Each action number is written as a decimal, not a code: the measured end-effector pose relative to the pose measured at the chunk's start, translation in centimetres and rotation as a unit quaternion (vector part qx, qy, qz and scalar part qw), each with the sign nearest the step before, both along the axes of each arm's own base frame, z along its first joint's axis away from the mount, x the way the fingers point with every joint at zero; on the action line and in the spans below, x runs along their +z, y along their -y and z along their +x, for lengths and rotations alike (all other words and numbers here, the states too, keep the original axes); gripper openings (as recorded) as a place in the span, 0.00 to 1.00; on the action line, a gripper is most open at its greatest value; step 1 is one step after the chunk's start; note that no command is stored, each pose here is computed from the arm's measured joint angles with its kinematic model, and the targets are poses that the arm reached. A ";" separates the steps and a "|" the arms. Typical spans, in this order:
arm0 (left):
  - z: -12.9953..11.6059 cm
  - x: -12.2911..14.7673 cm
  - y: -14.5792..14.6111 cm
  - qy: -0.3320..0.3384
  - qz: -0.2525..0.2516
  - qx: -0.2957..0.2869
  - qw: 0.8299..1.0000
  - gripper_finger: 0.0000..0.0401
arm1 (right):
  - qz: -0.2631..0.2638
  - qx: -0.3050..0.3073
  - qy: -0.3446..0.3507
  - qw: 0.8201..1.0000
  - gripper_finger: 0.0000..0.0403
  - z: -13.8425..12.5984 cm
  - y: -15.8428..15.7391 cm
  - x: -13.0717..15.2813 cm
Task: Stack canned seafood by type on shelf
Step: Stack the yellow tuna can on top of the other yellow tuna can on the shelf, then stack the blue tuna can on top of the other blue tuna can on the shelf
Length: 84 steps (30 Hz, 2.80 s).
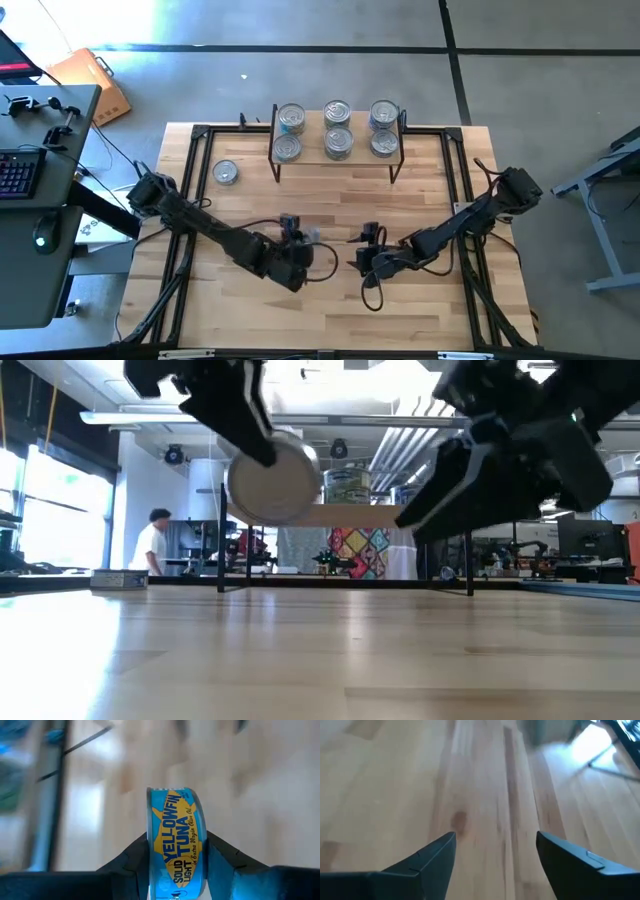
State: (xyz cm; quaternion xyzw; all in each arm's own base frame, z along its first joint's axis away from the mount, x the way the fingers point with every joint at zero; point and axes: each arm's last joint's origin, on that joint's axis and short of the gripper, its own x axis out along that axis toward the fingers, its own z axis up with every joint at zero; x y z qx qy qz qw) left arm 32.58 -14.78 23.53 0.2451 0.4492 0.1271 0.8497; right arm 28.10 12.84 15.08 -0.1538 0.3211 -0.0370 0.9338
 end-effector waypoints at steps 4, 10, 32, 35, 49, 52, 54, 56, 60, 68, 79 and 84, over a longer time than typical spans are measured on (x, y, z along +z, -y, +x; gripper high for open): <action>-0.7 1.7 -1.4 -0.013 0.113 0.053 0.992 0.30 | 0.021 -0.026 0.003 0.999 0.65 -0.5 0.3 -0.7; -1.2 4.2 -4.9 -0.021 0.277 0.118 0.953 0.30 | 0.046 -0.033 0.033 0.998 0.65 -1.1 0.6 -1.4; 0.2 4.5 -19.8 -0.159 0.240 0.244 0.926 0.34 | 0.065 -0.033 0.060 0.996 0.65 -1.7 0.9 -2.1; 0.3 4.6 -19.9 -0.151 0.236 0.249 0.927 0.34 | 0.065 -0.033 0.060 0.996 0.65 -1.7 0.9 -2.1; 0.9 4.3 -20.4 -0.128 0.170 0.240 0.947 0.58 | 0.065 -0.033 0.060 0.996 0.65 -1.7 0.9 -2.1; 0.9 4.3 -20.4 -0.126 0.170 0.241 0.947 0.62 | 0.065 -0.033 0.060 0.996 0.65 -1.7 0.9 -2.1; 1.0 4.3 -20.5 -0.125 0.170 0.241 0.947 0.63 | 0.065 -0.033 0.060 0.996 0.65 -1.7 0.9 -2.1; 0.9 4.3 -20.5 -0.129 0.172 0.237 0.947 0.63 | 0.065 -0.033 0.060 0.996 0.65 -1.7 0.9 -2.1; 1.0 4.3 -20.7 -0.134 0.174 0.235 0.947 0.63 | 0.065 -0.033 0.060 0.996 0.65 -1.7 0.9 -2.1; 0.7 4.4 -22.2 -0.134 0.150 0.248 0.948 0.64 | 0.065 -0.032 0.060 0.996 0.65 -1.7 0.9 -2.0; 0.1 5.1 -22.4 -0.131 0.138 0.243 0.951 0.75 | 0.065 -0.033 0.061 0.995 0.65 -1.7 0.9 -2.0; -0.3 5.8 -22.2 -0.120 0.137 0.242 0.953 0.76 | 0.066 -0.033 0.062 0.995 0.65 -1.7 0.9 -2.0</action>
